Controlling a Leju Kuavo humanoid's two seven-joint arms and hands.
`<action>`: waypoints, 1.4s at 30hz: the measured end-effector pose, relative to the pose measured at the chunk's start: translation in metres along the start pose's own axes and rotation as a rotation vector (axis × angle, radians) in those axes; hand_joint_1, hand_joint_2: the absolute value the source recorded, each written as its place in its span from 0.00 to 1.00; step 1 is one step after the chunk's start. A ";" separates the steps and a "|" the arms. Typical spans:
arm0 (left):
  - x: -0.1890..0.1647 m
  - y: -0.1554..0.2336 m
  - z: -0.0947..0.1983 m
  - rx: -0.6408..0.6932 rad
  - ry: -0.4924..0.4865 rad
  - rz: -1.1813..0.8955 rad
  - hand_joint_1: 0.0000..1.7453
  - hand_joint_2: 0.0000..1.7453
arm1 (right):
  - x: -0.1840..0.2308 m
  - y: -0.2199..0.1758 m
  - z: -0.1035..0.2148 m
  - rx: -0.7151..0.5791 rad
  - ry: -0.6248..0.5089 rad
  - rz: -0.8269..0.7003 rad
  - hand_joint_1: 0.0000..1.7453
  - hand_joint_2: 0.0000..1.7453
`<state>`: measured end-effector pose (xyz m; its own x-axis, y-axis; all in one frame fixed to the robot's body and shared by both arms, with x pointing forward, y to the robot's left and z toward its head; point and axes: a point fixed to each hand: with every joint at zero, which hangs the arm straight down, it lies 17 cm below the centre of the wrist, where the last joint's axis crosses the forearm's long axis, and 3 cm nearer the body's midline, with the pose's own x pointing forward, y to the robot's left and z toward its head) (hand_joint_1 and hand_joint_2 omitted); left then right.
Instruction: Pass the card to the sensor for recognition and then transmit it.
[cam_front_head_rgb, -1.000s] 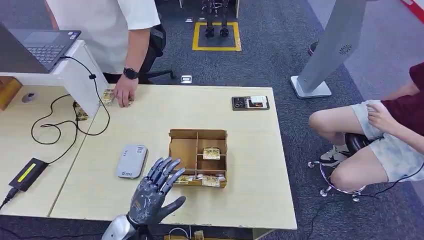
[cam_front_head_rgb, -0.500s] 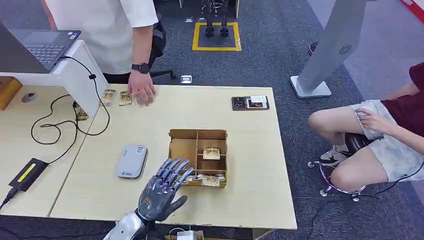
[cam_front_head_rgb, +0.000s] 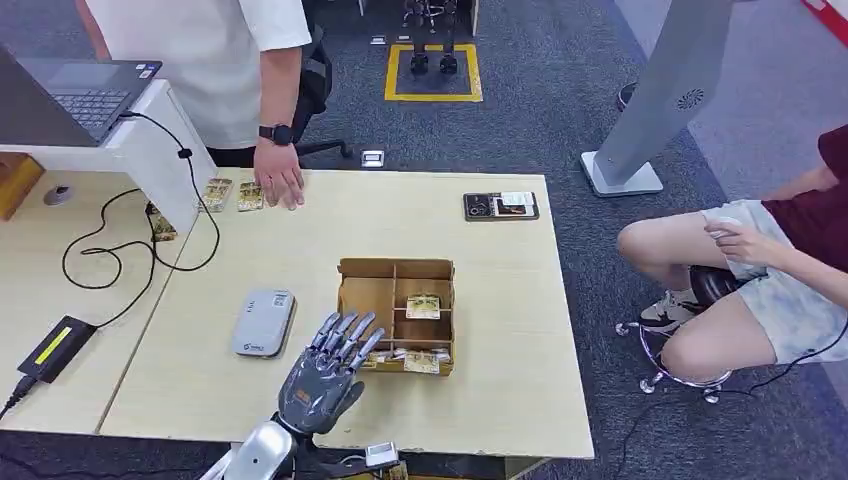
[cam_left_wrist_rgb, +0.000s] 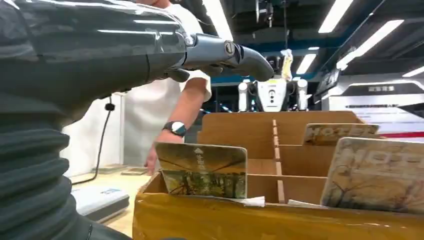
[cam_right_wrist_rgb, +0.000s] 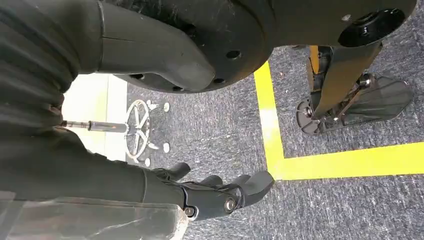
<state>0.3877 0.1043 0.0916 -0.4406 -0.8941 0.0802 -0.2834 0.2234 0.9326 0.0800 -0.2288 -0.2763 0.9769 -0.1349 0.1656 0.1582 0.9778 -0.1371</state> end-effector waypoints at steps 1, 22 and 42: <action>0.000 0.000 0.000 0.000 0.009 0.004 0.00 1.00 | 0.000 0.000 0.000 -0.001 0.000 -0.001 0.00 1.00; -0.004 -0.007 0.001 -0.033 0.115 0.011 0.00 1.00 | -0.004 -0.001 0.000 -0.003 0.010 -0.013 0.00 1.00; -0.013 -0.012 0.004 -0.060 0.176 0.060 1.00 1.00 | -0.005 -0.001 0.000 -0.004 0.015 -0.008 0.00 1.00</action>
<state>0.3940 0.1150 0.0782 -0.2983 -0.9350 0.1920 -0.2071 0.2598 0.9432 0.0750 -0.2289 -0.2769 0.9778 -0.1449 0.1516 0.1662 0.9762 -0.1394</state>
